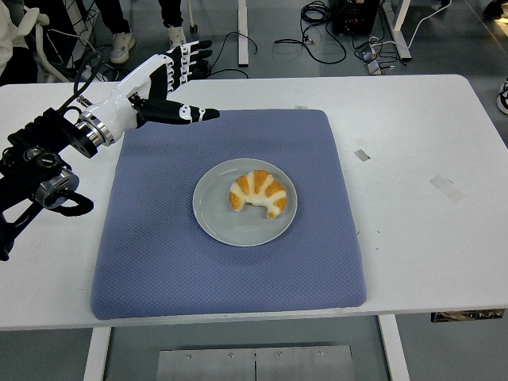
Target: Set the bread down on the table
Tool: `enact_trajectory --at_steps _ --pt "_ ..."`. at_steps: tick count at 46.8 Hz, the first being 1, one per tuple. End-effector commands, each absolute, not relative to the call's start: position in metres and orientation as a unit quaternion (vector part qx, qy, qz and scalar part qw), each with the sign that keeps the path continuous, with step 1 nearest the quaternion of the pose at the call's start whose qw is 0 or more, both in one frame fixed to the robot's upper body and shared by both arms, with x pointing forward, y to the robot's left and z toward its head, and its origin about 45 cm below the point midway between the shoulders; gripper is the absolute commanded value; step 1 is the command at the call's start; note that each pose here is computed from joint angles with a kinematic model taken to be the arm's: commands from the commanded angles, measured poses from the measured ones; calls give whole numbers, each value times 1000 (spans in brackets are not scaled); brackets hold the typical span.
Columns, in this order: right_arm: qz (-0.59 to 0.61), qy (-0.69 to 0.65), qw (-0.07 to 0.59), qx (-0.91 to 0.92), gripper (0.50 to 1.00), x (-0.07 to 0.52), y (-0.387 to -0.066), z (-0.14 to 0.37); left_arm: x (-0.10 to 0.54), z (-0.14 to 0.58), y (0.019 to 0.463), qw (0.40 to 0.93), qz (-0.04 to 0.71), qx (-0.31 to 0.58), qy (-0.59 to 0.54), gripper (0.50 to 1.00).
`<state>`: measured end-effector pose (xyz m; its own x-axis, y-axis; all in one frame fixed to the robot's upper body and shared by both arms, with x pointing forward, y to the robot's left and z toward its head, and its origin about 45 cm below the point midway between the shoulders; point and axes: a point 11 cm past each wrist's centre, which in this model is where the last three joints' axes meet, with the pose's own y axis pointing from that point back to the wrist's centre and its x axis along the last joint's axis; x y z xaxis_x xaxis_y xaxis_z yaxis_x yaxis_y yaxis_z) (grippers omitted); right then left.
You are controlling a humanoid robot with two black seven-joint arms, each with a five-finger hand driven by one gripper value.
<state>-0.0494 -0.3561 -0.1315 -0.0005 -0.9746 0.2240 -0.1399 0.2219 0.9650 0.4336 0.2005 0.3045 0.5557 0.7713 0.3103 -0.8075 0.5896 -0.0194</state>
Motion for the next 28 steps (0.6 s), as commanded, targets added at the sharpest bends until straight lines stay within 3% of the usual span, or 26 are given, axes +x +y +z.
enact_trajectory --at_steps 1,28 --pt "-401 -583 521 478 1000 -49 -356 -131 435 309 199 881 442 71 -155 981" --pt "-401 -583 521 478 1000 -49 -356 -131 429 293 193 885 375 189 -202 983"
